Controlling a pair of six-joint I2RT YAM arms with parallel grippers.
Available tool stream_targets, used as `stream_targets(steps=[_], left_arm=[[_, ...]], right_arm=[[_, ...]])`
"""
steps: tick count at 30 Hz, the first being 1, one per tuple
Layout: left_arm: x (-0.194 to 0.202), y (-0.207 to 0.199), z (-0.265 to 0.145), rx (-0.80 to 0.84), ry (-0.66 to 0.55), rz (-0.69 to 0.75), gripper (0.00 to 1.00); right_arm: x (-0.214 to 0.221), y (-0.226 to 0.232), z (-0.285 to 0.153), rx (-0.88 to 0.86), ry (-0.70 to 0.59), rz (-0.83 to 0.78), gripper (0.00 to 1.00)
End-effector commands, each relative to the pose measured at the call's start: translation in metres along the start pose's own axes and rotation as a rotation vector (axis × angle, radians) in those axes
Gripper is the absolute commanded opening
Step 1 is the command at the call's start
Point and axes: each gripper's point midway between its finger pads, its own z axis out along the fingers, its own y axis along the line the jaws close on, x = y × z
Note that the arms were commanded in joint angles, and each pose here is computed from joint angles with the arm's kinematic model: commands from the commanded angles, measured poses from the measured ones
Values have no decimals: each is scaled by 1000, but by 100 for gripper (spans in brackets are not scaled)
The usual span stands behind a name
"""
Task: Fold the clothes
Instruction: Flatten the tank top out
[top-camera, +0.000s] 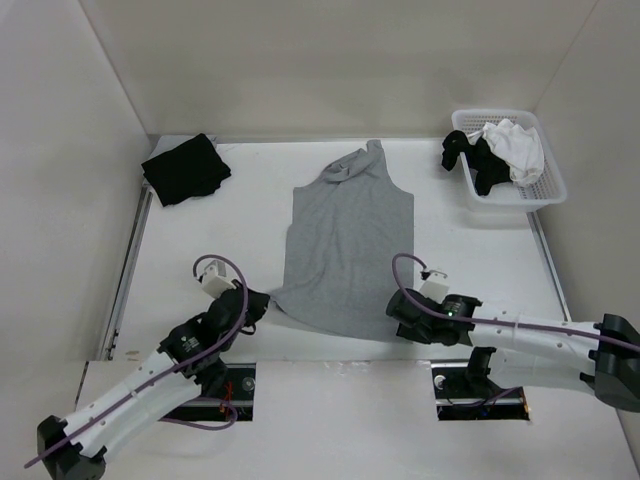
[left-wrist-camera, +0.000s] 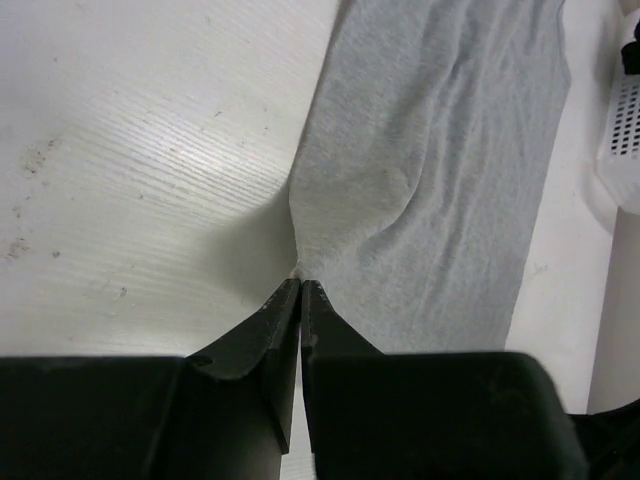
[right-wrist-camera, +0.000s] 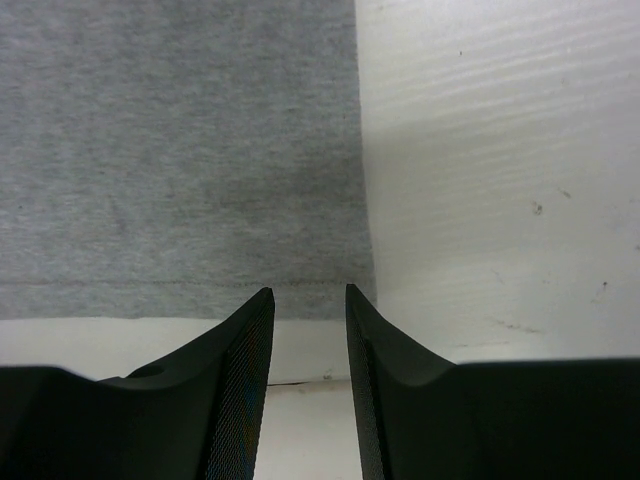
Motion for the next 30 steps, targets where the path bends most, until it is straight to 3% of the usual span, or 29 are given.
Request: stream_targets(steps=[1,5,12,30], left_arm=[[11,2,8,14,46,25,3],[14,6,9,21,67,11,3],[-13,0,6,42,-15,-47,3],[-9,3,14,67,35,-57,3]], right_arm=[[3,-2,-3,29,5,71,39],[3,-11,-4,78,-15,98,40],[4,-16,-2,124,-27,130,37],[26,6,11,37,64,187,27]])
